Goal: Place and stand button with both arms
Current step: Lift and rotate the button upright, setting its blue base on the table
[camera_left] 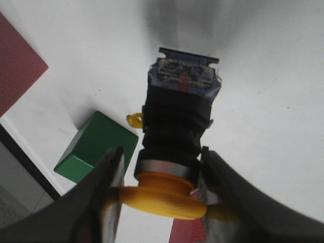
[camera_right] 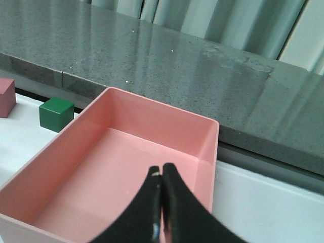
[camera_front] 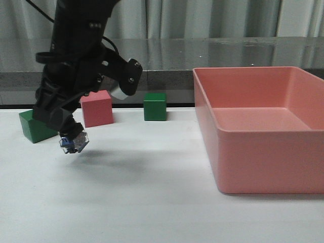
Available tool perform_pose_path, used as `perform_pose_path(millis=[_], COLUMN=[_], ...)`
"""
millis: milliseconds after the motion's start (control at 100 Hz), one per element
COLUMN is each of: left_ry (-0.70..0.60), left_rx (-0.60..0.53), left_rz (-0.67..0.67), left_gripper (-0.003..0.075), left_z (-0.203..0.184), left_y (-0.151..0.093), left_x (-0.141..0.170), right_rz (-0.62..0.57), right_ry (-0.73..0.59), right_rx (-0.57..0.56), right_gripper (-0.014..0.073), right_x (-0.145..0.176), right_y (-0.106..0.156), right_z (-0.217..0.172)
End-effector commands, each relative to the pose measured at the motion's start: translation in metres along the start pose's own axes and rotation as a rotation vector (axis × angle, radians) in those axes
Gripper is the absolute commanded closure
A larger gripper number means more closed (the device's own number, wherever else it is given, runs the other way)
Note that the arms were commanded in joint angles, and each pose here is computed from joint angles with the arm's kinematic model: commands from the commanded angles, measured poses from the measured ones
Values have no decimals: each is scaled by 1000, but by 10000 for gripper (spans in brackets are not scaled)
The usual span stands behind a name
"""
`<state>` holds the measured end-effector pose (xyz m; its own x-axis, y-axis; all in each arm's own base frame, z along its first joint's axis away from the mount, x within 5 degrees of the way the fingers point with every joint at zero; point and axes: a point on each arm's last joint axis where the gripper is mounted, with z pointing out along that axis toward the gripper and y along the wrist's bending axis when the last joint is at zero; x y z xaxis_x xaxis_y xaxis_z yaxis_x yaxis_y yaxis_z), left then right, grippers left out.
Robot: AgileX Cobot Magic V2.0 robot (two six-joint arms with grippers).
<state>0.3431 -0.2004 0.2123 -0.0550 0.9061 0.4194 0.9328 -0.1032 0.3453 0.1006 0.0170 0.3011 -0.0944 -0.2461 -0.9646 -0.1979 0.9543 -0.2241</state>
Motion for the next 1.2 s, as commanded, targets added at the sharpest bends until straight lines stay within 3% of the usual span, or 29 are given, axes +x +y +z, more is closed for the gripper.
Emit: perform_pose_path(millis=[0,390,460,650,720,1000,1190], left_ry=[61,61,52,41,45,23,-64], left_rx=[-55,-38,-32,-30,-28,-40,-35], left_rz=[-70,-85,-86,-89,-89,-122,-233], left_gripper=[740,716,633,260,188,170,174], left_z=[-18,-10,-10,-10,-10,-25,-51], left_y=[6,5,4,4,4,5,8], left_x=[11,5,3,2,3,13,46], right_rz=[11,11,11,11,11,11,11], right_ry=[-94,-93,-93,-93,-93,-93,-93], right_rx=[44,43,43,43,43,43,43], right_gripper=[657,657,657,657,657,657,657], right_x=[-15,-15,-15,-15,-15,-15,-15], right_y=[-5,-5,-5,-5,-5,-5,-5], right_z=[-2,-2,-2,-2,-2,-2,-2])
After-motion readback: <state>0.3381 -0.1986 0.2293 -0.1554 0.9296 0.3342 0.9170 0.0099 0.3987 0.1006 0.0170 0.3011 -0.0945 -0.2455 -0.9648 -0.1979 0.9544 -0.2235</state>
